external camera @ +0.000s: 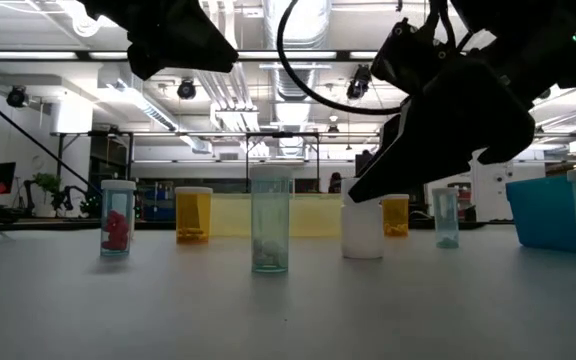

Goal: Pick and place medicine bottles into bin by pill shape (circle, oval)
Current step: Put the white pill bottle into the blue bin

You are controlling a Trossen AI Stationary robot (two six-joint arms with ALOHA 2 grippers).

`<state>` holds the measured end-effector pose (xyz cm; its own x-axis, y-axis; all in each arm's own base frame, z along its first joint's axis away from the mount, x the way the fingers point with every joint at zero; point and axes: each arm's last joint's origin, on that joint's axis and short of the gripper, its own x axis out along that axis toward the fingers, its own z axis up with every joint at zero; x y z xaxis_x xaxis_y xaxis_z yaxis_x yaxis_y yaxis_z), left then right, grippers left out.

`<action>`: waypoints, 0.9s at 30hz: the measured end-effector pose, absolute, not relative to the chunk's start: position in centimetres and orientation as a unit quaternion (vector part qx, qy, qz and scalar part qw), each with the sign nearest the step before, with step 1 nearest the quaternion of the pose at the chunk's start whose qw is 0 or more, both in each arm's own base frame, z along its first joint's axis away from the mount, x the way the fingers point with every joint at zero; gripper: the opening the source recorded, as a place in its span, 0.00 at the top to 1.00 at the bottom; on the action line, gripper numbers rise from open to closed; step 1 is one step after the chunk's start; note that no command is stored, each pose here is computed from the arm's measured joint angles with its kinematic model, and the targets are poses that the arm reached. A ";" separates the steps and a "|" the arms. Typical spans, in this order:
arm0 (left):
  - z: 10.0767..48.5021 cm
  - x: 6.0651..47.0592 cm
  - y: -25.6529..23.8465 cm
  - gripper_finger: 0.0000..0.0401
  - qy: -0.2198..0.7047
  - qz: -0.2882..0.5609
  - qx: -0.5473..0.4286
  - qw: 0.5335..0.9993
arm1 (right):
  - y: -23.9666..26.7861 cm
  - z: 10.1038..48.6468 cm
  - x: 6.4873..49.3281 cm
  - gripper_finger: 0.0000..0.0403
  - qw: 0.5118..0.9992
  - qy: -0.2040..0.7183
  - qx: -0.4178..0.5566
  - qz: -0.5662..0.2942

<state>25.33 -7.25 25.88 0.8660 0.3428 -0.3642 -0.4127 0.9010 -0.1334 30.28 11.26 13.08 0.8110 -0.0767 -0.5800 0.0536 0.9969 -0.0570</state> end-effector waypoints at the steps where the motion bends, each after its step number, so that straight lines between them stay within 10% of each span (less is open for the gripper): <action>1: 25.9 25.3 -7.2 0.77 0.169 0.197 -0.104 0.960 | 11.3 13.2 30.3 0.40 0.952 0.304 -0.018 -0.034; 12: 25.8 25.3 -7.2 0.77 0.170 0.198 -0.102 0.960 | 11.3 13.3 30.2 0.69 0.952 0.304 0.002 -0.034; 27: 25.8 25.4 -7.2 0.77 0.176 0.192 -0.060 0.964 | 11.1 18.8 29.2 0.65 0.973 0.214 0.089 0.020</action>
<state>25.35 -7.23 25.84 0.8650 0.3482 -0.3612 -0.3902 0.9195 -0.0482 29.22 11.14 18.84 0.9078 0.0778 -0.4120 -0.0013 0.9832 0.1827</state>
